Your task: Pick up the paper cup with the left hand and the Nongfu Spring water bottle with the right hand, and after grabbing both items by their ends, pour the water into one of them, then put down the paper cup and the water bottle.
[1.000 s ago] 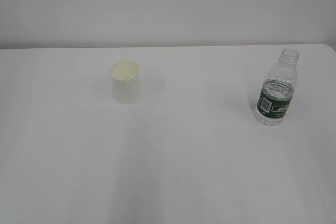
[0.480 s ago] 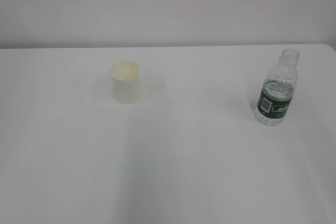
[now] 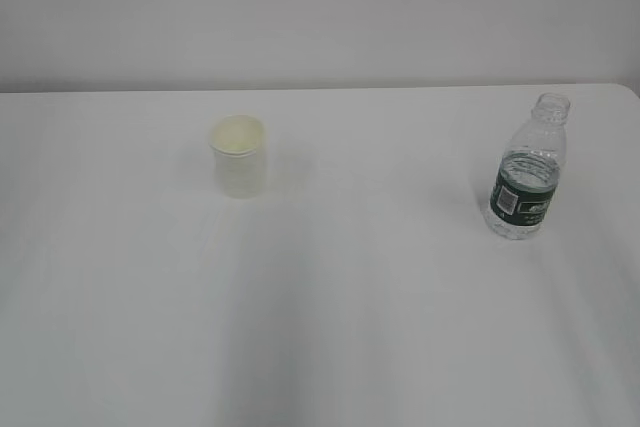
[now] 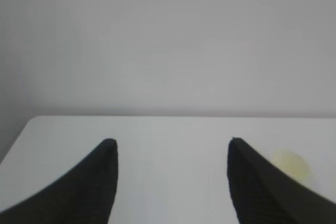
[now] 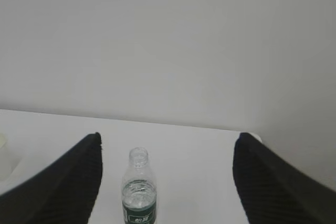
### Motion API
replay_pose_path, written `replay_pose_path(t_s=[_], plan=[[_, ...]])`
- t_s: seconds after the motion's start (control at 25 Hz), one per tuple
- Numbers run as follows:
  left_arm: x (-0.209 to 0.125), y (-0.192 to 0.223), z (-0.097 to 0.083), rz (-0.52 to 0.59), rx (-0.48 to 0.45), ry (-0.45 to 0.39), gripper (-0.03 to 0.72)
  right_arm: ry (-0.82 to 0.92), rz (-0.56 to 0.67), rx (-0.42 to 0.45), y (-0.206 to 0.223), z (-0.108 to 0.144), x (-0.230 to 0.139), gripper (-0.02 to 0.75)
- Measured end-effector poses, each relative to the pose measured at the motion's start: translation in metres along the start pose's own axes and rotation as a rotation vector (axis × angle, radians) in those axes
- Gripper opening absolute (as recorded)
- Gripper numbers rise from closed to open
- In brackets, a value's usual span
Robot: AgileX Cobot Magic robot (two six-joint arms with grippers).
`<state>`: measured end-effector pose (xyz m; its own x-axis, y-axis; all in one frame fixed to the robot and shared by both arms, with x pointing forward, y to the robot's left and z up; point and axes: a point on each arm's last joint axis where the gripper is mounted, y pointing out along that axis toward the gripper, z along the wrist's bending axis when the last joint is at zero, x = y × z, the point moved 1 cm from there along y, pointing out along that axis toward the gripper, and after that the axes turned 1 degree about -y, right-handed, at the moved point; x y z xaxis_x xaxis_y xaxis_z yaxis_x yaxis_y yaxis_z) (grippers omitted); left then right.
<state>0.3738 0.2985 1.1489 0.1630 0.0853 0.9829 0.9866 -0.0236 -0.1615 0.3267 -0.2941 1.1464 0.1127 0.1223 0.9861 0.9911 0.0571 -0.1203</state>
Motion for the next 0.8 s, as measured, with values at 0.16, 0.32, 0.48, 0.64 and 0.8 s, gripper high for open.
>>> replay_pose_path(t_s=[0.16, 0.32, 0.48, 0.64, 0.8], plan=[[0.005, 0.01, 0.0, -0.053, -0.004, -0.008, 0.47, -0.003, -0.023, 0.008, 0.012, 0.001, 0.004, 0.59], [0.007, 0.021, 0.0, -0.07, -0.005, -0.012, 0.47, -0.004, -0.088, 0.011, 0.022, 0.002, 0.012, 0.59], [0.007, 0.031, 0.0, -0.076, -0.004, -0.013, 0.47, -0.011, -0.129, 0.014, 0.036, 0.003, 0.017, 0.59], [0.006, 0.044, 0.0, -0.078, -0.003, -0.017, 0.47, -0.014, -0.117, 0.021, 0.053, 0.005, 0.015, 0.59], [0.002, 0.06, 0.001, -0.073, -0.007, -0.085, 0.47, -0.016, -0.067, 0.029, 0.072, 0.006, 0.009, 0.59]])
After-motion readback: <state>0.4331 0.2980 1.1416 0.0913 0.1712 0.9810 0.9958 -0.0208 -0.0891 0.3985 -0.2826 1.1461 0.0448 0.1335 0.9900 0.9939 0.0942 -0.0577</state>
